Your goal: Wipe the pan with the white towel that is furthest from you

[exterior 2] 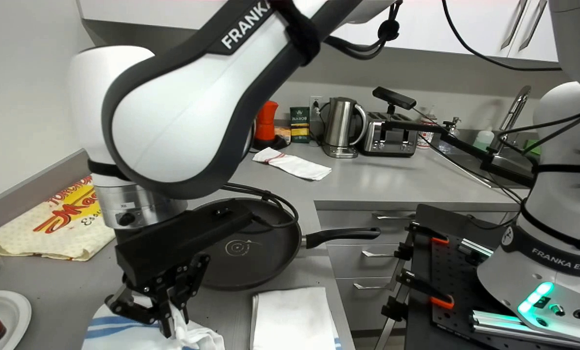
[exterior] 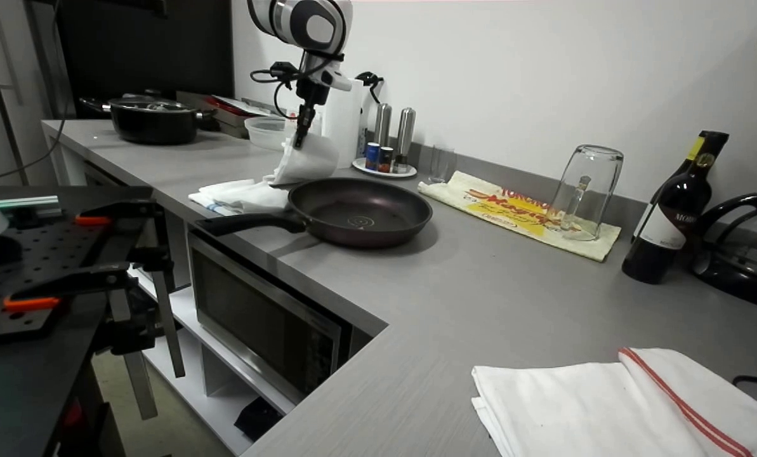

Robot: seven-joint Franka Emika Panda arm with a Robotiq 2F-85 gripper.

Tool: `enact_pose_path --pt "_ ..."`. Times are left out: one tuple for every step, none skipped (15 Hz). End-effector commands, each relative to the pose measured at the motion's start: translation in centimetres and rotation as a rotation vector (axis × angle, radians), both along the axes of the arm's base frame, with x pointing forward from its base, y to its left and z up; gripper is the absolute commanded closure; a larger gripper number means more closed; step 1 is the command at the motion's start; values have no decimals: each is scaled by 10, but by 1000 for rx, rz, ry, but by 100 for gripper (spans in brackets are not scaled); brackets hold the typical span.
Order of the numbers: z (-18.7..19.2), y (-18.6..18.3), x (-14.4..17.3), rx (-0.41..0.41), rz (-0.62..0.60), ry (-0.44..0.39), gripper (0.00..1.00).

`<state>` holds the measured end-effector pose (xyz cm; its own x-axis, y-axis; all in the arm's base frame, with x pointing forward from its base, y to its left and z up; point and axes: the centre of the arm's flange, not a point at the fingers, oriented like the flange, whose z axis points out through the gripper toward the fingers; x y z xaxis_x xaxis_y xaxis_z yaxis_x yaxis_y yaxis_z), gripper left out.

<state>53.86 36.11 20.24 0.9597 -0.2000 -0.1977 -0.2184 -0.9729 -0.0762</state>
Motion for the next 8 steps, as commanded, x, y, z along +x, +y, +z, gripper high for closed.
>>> enact_pose_path --pt "-6 -35 8 37 -40 33 98" --pt "-7 -42 9 36 -50 39 98" --pt "-7 -49 9 35 -60 46 98" --pt "-9 -54 8 36 -68 53 98" --pt "-11 -57 8 41 -76 60 98" --pt "-12 -57 7 42 -81 67 98" --pt "-14 -55 6 45 -83 72 98" --pt "-15 -52 4 49 -82 77 98"
